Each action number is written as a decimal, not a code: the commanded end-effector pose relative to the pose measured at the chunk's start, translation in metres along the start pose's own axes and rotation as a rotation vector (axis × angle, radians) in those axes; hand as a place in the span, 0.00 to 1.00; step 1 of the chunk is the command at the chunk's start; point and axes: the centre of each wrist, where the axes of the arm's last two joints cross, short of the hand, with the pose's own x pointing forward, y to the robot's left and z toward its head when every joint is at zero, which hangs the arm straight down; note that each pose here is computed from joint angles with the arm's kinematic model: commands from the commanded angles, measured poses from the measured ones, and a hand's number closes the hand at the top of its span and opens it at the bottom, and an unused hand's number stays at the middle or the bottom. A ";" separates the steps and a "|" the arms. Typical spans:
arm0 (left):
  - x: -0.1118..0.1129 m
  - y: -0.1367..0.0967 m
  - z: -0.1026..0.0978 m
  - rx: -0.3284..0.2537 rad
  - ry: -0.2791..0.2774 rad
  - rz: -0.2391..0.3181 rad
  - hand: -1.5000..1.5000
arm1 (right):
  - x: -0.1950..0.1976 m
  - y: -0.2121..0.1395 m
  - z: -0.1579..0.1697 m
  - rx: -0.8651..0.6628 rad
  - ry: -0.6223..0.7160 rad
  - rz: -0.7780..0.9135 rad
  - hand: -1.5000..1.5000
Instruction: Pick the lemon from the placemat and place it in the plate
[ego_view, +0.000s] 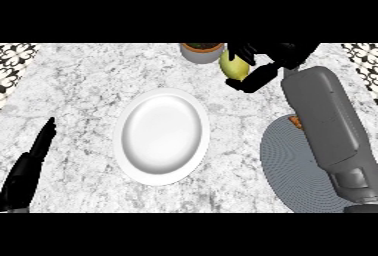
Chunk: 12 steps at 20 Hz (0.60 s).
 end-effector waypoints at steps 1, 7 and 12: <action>-0.006 0.008 0.001 0.002 -0.004 0.003 0.50 | 0.031 0.027 -0.017 0.030 -0.011 -0.050 1.00; 0.004 -0.009 0.006 -0.009 -0.011 0.008 0.50 | 0.073 0.081 -0.050 0.096 0.061 -0.074 1.00; -0.004 -0.003 -0.009 -0.018 -0.008 -0.002 0.50 | 0.094 0.103 -0.066 0.218 0.108 -0.059 1.00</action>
